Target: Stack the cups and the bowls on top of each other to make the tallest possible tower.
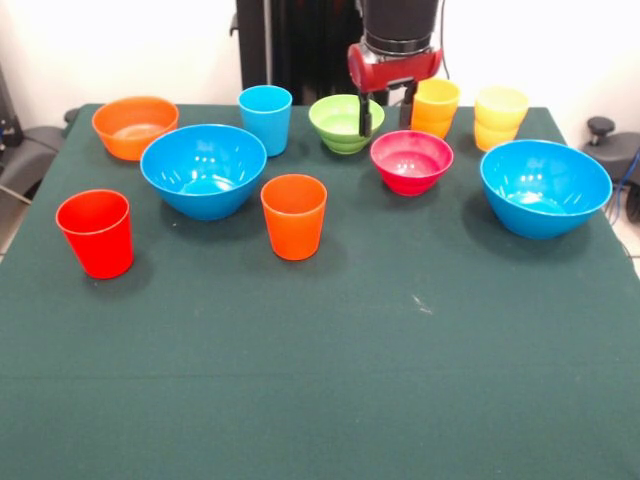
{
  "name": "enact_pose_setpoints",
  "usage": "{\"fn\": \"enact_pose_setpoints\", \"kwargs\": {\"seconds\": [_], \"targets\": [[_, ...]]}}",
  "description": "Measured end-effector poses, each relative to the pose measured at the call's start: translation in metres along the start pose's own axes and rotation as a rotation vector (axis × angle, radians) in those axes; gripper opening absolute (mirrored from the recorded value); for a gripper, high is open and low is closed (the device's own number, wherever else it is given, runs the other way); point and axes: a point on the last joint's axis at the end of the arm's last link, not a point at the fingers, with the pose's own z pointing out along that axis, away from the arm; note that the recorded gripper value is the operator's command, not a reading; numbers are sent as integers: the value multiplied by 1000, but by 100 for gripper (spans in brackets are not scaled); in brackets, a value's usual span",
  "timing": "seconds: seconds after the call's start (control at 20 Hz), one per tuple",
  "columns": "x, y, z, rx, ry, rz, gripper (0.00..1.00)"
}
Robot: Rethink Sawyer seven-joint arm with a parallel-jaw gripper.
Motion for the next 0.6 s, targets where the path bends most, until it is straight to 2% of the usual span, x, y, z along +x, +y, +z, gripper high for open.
{"fn": "enact_pose_setpoints", "kwargs": {"seconds": [0.6], "targets": [[3, 4, 3, 16, -4, -10, 100]]}}
